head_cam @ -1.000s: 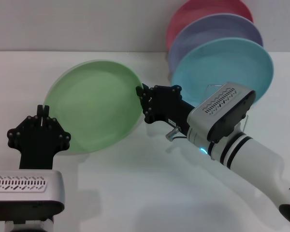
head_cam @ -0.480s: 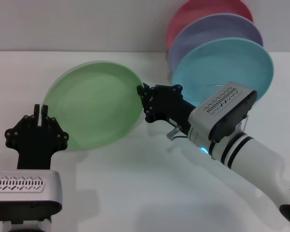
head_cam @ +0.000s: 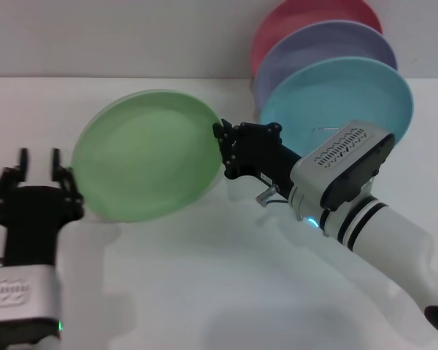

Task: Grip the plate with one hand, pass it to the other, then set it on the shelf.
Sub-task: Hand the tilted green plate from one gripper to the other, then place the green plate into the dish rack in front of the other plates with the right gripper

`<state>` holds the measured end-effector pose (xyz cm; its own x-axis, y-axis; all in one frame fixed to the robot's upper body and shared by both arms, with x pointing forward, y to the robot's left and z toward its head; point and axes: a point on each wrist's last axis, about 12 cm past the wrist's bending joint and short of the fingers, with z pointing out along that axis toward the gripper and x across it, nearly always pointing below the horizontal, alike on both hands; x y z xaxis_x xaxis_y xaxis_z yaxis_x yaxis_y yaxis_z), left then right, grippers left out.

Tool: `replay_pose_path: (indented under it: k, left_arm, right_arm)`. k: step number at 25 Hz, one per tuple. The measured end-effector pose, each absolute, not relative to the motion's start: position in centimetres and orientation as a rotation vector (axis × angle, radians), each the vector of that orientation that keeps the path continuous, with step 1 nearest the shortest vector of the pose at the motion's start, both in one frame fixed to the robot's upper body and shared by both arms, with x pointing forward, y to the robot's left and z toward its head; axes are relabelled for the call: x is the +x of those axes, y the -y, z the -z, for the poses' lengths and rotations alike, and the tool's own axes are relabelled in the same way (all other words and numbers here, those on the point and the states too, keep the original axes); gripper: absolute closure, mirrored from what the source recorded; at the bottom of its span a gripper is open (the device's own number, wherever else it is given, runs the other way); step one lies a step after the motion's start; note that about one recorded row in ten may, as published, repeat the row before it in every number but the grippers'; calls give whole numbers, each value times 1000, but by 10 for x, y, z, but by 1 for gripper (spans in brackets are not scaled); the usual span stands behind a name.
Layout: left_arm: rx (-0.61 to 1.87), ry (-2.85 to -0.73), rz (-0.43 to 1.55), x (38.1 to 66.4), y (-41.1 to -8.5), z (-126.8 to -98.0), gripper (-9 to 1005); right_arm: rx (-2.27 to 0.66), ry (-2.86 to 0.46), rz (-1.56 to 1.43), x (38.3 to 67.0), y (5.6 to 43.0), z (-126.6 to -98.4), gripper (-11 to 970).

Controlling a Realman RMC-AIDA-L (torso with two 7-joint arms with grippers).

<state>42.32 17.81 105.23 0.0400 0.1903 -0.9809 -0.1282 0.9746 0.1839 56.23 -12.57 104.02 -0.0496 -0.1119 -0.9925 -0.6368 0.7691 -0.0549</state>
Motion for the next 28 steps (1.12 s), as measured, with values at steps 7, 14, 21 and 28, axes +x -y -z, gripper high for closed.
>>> replay_pose_path:
  k: [7,14,21,28]
  left_arm:
    - [-93,-1438,-267,425,-202,-1059,667]
    - [-173,-1420,-304,435,-222,-1058,666]
    - [-256,-1409,-179,458,-249,-1045,666]
    - [-195,-1533,-139,490,-259,-1034,667]
  right_arm:
    - [-517,-1405,-526,548,135,-1055,942]
    - [-404,-1196,-490,514,153,-1066,942]
    - [-276,-1061,-345,471,187,-1066,942]
    - [-165,-1032,-154,443,230,-1061,941]
